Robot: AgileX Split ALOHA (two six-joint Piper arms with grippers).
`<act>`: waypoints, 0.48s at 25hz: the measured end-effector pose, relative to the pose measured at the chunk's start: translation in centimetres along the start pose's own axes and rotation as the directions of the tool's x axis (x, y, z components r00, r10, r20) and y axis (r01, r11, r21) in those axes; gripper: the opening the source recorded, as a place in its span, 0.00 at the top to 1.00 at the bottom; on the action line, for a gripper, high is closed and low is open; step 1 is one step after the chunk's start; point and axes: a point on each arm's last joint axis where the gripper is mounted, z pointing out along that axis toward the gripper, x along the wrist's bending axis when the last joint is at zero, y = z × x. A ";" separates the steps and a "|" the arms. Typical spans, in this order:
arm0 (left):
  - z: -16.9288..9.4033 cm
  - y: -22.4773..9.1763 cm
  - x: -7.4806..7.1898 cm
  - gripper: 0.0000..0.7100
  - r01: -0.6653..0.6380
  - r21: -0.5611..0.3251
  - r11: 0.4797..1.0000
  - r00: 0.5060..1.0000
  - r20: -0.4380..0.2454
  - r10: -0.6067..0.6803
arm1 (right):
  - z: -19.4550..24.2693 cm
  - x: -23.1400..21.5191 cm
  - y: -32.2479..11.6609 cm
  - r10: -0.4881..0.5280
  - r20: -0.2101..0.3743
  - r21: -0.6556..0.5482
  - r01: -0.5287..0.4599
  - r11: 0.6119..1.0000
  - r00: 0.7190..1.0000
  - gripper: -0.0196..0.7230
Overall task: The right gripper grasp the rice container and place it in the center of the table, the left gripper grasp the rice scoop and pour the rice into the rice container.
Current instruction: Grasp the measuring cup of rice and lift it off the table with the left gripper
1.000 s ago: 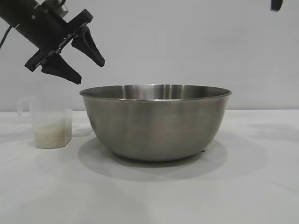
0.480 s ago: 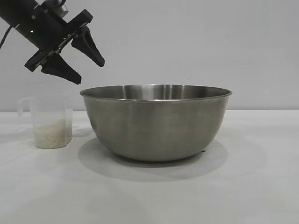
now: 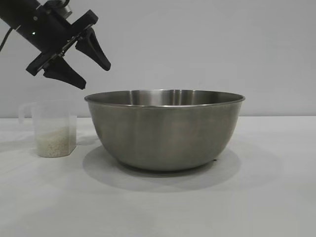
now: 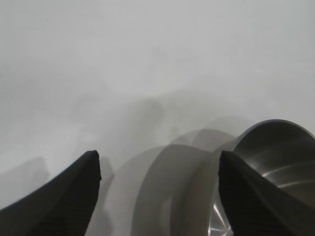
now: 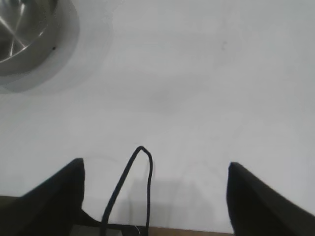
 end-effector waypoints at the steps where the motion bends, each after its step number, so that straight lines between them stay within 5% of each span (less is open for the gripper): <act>1: 0.0 0.0 0.0 0.36 0.000 0.000 1.000 1.000 0.000 0.000 | -0.4 0.0 -0.3 -0.002 0.002 -0.035 0.002 0.999 1.000 0.26; 12: -0.4 0.2 -0.2 0.36 -0.032 0.001 0.999 0.999 -0.006 0.032 | -1.1 0.1 -0.9 -0.005 0.004 -0.100 0.005 0.995 1.000 0.26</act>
